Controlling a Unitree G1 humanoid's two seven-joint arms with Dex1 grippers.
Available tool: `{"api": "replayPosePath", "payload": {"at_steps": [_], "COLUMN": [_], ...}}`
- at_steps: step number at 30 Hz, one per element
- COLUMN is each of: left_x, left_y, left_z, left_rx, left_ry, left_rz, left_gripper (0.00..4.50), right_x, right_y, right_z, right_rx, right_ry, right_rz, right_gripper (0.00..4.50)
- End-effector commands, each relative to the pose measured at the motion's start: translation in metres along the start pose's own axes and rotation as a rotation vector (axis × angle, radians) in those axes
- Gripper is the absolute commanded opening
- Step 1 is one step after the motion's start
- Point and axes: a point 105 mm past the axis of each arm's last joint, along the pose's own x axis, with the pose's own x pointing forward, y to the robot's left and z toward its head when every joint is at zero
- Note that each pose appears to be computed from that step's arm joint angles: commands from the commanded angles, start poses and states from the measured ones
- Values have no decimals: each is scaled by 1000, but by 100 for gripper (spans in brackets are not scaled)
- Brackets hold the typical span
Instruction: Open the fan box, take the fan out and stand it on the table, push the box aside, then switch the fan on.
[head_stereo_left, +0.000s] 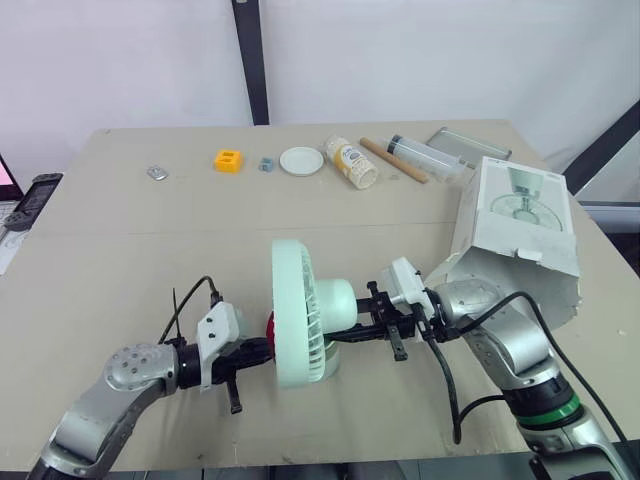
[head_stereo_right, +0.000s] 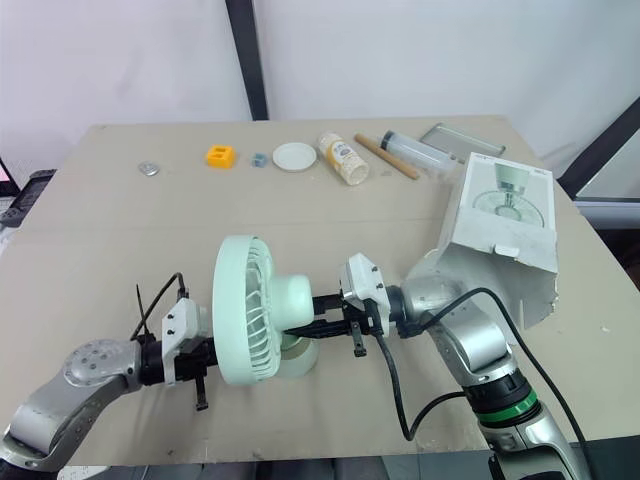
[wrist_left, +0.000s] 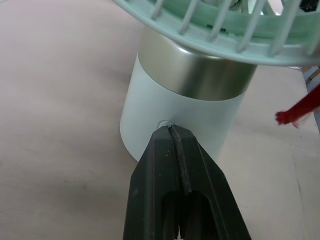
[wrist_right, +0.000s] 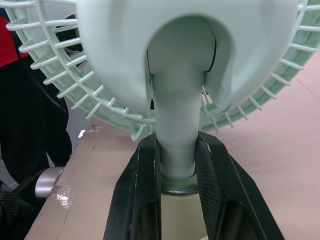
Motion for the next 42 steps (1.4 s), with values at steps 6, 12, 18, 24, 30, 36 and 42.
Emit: {"api": "replayPosePath", "payload": {"at_steps": [6, 12, 18, 24, 30, 36, 42], "left_x": [4, 5, 8, 9, 10, 12, 13], "left_y": [-4, -5, -4, -4, -5, -8, -8], "left_z": [7, 6, 6, 7, 8, 8, 8], "left_rx": [23, 20, 22, 28, 29, 22, 24], "left_ry": [-35, -32, -29, -30, -31, -30, -28], "left_rz": [-21, -24, -30, -31, -37, -56, -57], "left_gripper": [7, 7, 7, 7, 7, 7, 7], "right_x": [-1, 0, 0, 0, 0, -1, -1], "right_y": [2, 2, 2, 2, 2, 2, 2], "right_z": [-7, -7, -7, -8, -8, -8, -8], "right_rx": [16, 15, 18, 20, 21, 22, 22], "right_ry": [32, 30, 30, 33, 34, 36, 37], "right_rz": [-3, -1, 0, -1, -2, -3, -2], "right_gripper": [41, 41, 41, 41, 41, 41, 41]}}
